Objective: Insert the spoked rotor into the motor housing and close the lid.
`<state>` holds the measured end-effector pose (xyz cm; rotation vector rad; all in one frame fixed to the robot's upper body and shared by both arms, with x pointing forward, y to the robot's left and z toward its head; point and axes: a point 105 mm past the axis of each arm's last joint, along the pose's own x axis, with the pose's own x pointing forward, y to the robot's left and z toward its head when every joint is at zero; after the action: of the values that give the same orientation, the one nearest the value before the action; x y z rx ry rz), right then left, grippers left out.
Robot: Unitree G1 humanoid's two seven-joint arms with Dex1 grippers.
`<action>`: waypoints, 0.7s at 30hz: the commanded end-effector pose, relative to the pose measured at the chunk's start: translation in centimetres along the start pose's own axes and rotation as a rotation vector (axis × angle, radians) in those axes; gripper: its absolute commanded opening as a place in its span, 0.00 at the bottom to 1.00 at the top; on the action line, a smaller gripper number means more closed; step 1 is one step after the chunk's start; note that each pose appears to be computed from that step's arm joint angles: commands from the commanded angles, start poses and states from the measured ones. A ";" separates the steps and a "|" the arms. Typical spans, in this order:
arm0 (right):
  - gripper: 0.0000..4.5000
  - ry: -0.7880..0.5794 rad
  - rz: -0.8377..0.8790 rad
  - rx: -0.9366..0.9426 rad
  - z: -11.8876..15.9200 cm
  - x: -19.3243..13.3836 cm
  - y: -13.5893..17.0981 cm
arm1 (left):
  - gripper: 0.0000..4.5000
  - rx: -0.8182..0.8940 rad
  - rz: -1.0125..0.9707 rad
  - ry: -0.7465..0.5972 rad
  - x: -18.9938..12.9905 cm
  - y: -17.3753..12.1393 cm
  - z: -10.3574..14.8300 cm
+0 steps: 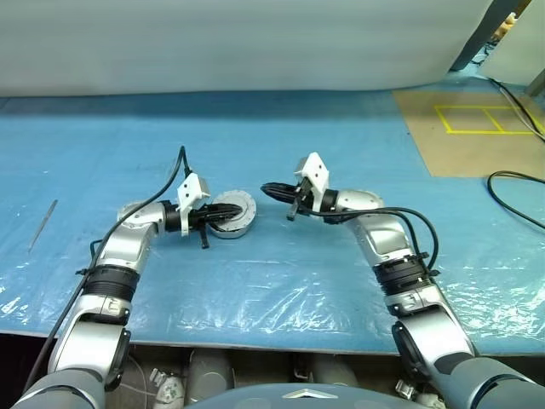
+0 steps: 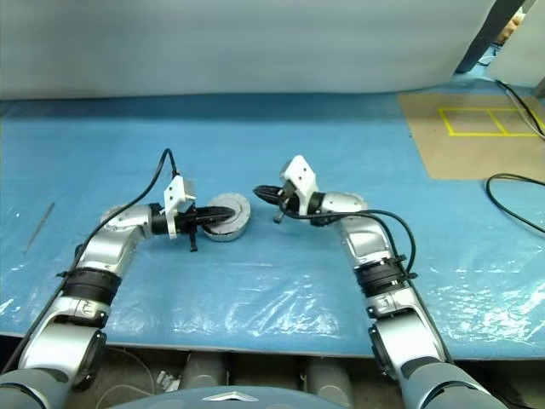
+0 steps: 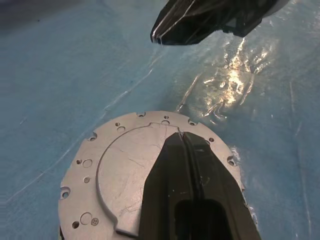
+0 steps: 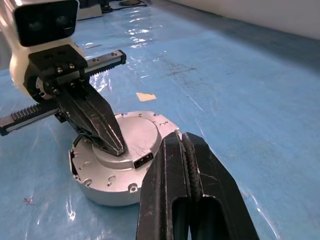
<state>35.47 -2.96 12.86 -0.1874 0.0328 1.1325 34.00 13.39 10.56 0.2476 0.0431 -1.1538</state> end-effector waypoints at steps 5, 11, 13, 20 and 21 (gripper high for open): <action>0.00 -0.050 0.048 -0.034 2.0 3.4 0.9 | 0.01 0.070 0.233 -0.179 -4.3 -0.1 3.2; 0.19 -0.020 0.094 -0.030 1.9 5.8 1.6 | 0.00 0.030 0.371 -0.137 -7.4 -2.9 1.5; 0.33 -0.004 0.121 -0.035 1.7 6.6 2.3 | 0.00 0.007 0.397 -0.114 -8.0 -4.0 0.8; 0.87 0.069 0.195 -0.060 0.2 8.3 4.3 | 0.00 -0.035 0.492 -0.091 -8.9 -5.1 -0.1; 0.94 0.088 0.203 -0.069 -0.2 8.4 4.4 | 0.00 -0.035 0.497 -0.088 -9.0 -5.0 -0.1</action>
<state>35.10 5.89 10.32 -0.2682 0.1257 1.3104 25.88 19.25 9.86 0.1485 -0.0316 -0.6897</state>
